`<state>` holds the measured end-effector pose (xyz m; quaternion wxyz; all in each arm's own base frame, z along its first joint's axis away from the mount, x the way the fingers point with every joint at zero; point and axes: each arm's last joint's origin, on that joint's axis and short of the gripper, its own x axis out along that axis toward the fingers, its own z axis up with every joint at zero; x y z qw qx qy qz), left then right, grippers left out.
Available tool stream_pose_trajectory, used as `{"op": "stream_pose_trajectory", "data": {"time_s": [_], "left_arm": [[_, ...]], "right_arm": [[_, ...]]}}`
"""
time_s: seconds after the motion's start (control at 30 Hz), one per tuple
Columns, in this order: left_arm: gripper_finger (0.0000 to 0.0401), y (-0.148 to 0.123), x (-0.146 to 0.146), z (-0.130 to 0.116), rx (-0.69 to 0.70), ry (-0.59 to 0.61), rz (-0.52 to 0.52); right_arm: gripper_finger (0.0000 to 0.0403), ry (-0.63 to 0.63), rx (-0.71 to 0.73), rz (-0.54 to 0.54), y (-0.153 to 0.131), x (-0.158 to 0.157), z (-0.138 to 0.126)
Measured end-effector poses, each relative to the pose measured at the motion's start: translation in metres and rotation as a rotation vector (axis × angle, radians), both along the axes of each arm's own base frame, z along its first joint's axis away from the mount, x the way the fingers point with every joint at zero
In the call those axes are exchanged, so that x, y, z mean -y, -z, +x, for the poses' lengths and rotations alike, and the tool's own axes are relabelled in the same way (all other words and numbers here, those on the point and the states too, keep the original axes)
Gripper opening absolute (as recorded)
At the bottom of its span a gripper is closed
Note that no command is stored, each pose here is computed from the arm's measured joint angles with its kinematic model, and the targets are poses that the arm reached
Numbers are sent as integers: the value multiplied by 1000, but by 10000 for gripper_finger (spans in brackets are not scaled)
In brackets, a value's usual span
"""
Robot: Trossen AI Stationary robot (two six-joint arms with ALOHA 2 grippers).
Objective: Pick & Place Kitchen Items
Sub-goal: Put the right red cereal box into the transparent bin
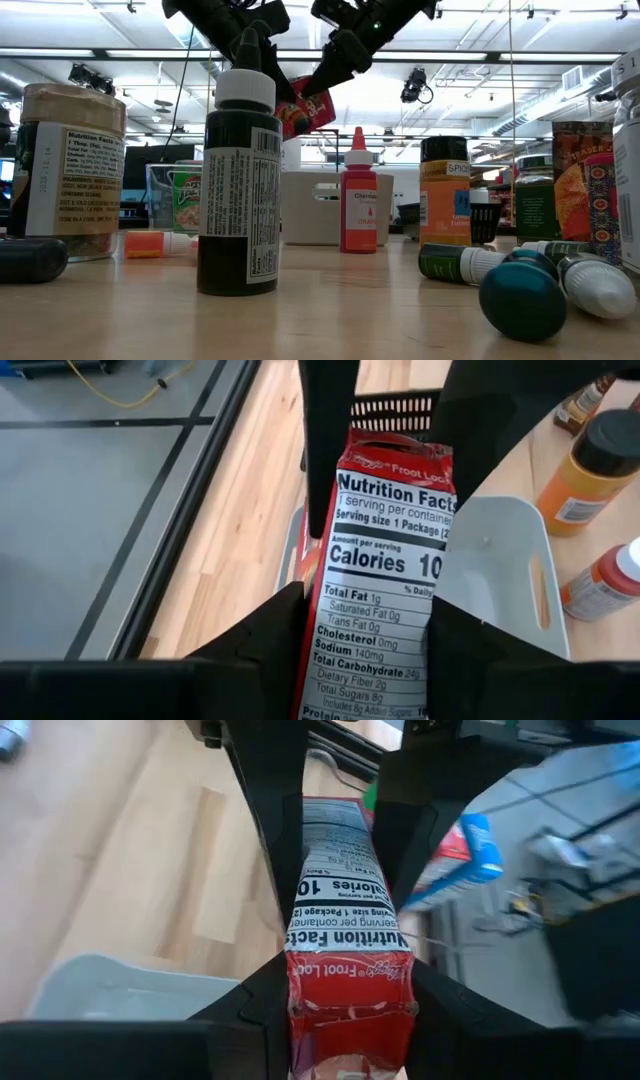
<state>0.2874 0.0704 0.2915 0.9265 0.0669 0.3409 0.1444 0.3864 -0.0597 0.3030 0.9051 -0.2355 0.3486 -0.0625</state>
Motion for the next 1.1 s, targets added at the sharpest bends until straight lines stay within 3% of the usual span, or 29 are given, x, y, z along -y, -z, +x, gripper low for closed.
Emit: {"op": "stream_pose_trajectory", "data": {"time_s": [0.33,0.57,0.93,1.1], "left_arm": [[159,-3,0,2,37,21,16],[157,-3,1,3,41,33,15],[161,-3,1,3,32,48,34],[156,-3,1,3,32,50,32]], "right_arm": [[150,40,-8,-88,-5,-22,-1],[166,111,25,-30,-5,-23,-1],[167,42,-25,-102,-4,-24,-2],[167,56,-21,-83,-4,-25,-2]]}}
